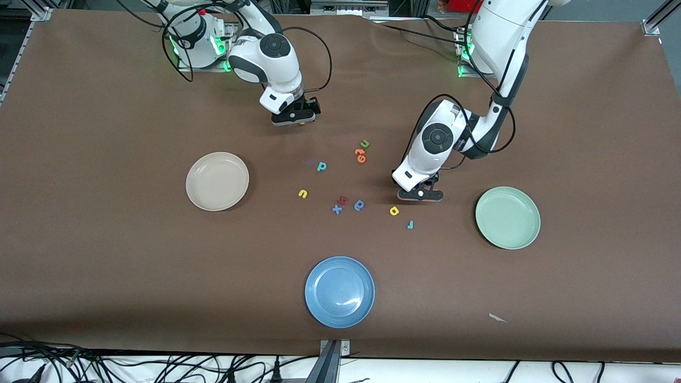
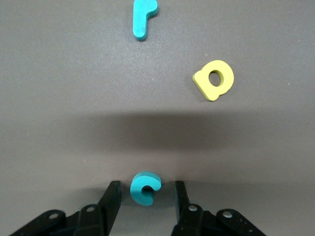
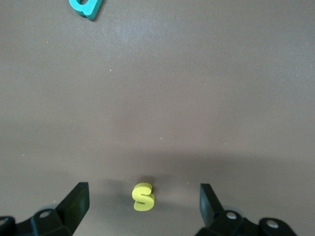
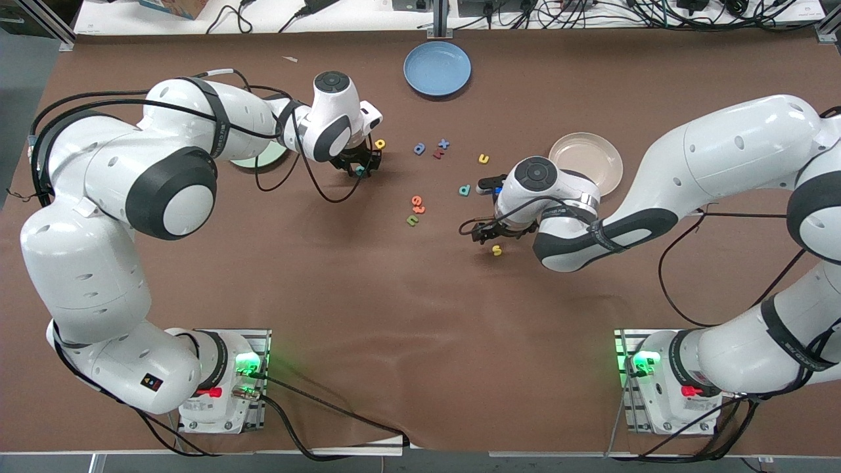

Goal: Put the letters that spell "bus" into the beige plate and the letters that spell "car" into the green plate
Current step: 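Close the left gripper on the teal c while the right gripper grasps the s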

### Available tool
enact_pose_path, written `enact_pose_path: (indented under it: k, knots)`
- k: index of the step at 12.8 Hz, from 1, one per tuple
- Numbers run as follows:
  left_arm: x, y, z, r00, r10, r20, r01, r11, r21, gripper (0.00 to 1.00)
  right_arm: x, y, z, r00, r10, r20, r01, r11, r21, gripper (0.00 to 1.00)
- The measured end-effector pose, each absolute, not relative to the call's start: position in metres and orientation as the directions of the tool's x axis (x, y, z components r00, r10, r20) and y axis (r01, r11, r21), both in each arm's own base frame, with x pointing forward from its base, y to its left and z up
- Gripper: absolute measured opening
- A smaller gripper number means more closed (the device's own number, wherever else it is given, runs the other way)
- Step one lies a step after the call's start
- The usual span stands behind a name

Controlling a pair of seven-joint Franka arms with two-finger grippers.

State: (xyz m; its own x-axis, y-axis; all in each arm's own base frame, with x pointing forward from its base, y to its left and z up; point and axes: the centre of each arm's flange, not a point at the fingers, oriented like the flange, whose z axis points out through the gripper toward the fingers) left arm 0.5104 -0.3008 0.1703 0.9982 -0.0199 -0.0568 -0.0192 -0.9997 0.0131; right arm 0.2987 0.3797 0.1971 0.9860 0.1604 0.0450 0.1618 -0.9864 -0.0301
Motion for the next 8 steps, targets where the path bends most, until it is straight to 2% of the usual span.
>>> enact_pose_path:
  k: [1, 2, 3, 7, 8]
  knots:
    - [0.51, -0.301, 0.171, 0.998, -0.02, -0.059, -0.019, -1.0, 0.012, 0.45, 0.297, 0.38, 0.196, 0.985, 0.165, 0.055, 0.167, -0.986, -0.023, 1.0]
    - [0.51, -0.301, 0.171, 0.998, -0.021, -0.058, -0.02, -1.0, 0.012, 0.45, 0.294, 0.379, 0.194, 0.984, 0.168, 0.064, 0.169, -0.985, -0.016, 0.98]
    - [0.51, -0.301, 0.171, 0.998, -0.025, -0.057, -0.025, -1.0, 0.008, 0.4, 0.291, 0.379, 0.192, 0.983, 0.17, 0.073, 0.171, -0.985, -0.009, 0.96]
    - [0.51, -0.303, 0.172, 0.998, -0.026, -0.054, -0.026, -1.0, 0.006, 0.3, 0.283, 0.377, 0.186, 0.981, 0.172, 0.09, 0.173, -0.985, 0.003, 0.9]
    - [0.51, -0.303, 0.172, 0.998, -0.026, -0.054, -0.025, -1.0, 0.006, 0.3, 0.281, 0.378, 0.185, 0.98, 0.174, 0.094, 0.174, -0.985, 0.005, 0.86]
